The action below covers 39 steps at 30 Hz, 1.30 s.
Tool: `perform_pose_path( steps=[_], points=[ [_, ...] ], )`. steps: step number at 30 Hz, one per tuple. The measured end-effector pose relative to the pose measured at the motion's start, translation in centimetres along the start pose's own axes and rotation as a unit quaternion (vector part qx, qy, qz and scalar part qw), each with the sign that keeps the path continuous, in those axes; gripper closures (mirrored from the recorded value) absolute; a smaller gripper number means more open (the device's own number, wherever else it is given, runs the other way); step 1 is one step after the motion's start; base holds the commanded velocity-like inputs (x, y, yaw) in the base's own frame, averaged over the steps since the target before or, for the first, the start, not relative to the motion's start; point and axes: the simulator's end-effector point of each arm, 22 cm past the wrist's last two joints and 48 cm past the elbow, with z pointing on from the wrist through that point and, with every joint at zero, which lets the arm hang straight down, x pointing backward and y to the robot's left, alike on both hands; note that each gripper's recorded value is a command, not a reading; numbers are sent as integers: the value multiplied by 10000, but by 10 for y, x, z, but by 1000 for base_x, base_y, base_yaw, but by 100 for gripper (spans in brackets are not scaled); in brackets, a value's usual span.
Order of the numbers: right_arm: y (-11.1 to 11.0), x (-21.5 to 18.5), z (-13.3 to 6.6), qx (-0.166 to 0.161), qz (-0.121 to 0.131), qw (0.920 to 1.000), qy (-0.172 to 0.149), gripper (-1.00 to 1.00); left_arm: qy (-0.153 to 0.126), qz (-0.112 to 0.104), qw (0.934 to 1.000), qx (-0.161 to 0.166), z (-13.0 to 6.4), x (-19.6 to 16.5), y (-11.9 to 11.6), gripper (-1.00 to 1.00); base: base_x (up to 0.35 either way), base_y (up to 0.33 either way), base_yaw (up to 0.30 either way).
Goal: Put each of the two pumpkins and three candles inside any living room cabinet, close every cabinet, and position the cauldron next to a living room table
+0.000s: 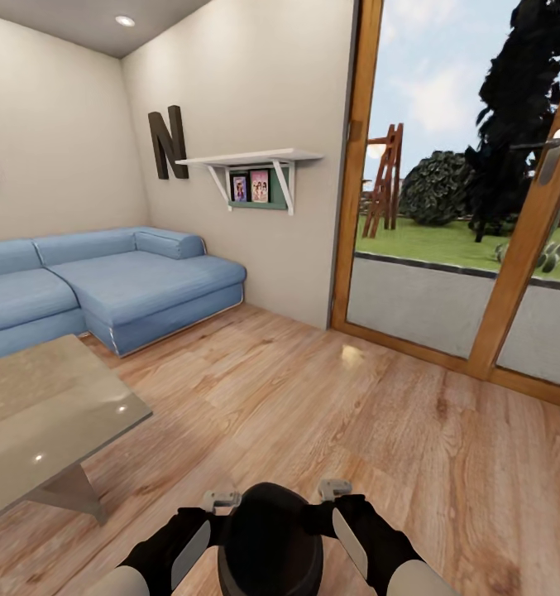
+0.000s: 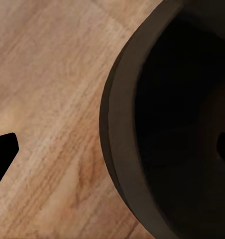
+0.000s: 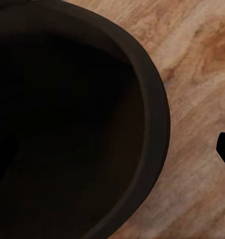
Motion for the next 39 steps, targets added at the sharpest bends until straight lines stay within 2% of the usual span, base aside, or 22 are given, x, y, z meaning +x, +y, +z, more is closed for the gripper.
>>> perform_pose_path(
  steps=[12,17,29,39],
  points=[
    [-3,17,14,-2,50,9998,199,-100,192,-22,9998,4,14,17,1,-100,0,0,0],
    [-5,25,21,-3,74,9995,298,-100,270,35,9996,3,20,25,0,-100,0,0,0],
    [-10,46,37,10,132,9985,537,-100,347,25,9994,9,36,39,0,-100,0,0,0],
    [-18,46,36,170,149,9983,539,-100,279,18,9996,20,36,35,-1,-100,0,0,0]
  ],
)
